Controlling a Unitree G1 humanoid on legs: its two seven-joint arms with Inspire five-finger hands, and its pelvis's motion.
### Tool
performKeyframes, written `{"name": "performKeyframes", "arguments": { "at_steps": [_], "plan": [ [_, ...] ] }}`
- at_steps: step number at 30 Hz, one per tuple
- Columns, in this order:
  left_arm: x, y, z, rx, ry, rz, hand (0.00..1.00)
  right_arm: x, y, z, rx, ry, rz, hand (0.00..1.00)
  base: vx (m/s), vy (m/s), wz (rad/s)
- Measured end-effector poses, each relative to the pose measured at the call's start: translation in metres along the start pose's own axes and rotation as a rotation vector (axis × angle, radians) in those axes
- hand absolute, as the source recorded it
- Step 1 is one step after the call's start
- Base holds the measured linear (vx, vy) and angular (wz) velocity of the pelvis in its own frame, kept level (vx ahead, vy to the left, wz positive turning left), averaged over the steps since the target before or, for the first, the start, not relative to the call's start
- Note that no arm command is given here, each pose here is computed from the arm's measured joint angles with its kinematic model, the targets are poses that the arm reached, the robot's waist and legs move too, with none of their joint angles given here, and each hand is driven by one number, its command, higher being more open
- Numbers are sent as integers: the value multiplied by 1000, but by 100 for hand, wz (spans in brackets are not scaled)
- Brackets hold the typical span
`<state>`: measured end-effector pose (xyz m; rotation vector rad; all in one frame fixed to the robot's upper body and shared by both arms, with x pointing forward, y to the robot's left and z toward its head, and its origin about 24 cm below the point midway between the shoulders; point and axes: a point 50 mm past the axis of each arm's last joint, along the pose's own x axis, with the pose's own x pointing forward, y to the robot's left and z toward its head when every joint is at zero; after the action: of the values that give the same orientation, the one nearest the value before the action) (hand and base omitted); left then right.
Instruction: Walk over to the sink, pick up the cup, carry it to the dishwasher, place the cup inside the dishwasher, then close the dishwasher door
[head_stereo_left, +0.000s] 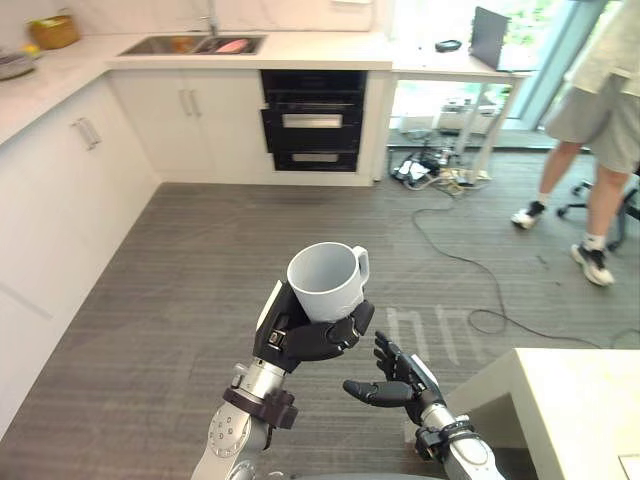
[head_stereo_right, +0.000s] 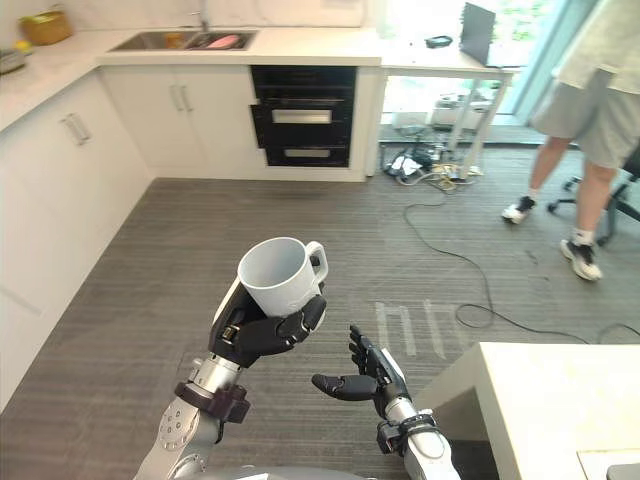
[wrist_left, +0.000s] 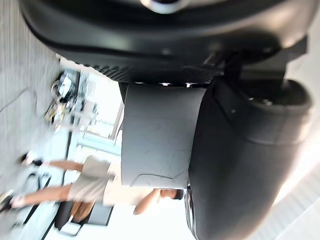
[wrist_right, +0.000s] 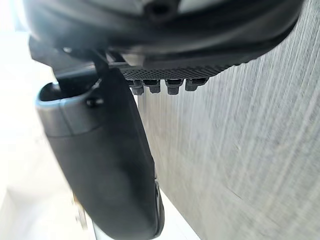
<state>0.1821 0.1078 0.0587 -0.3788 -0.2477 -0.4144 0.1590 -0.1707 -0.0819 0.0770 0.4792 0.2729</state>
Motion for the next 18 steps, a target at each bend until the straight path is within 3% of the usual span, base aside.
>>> {"name": "performKeyframes", "arguments": {
  "at_steps": [8,13,18],
  "plan": [
    [25,-1,13,-43,-83,-85,0,2,-13,12,3,-55,-82,100,-68,270,130],
    [21,0,7,-47,-35,-99,0,13,-1,18,30,-83,-75,100,-59,279,84],
    [20,2,8,-28,-28,-105,0,15,7,19,28,-90,-71,100,-22,106,53]
  ]
}}
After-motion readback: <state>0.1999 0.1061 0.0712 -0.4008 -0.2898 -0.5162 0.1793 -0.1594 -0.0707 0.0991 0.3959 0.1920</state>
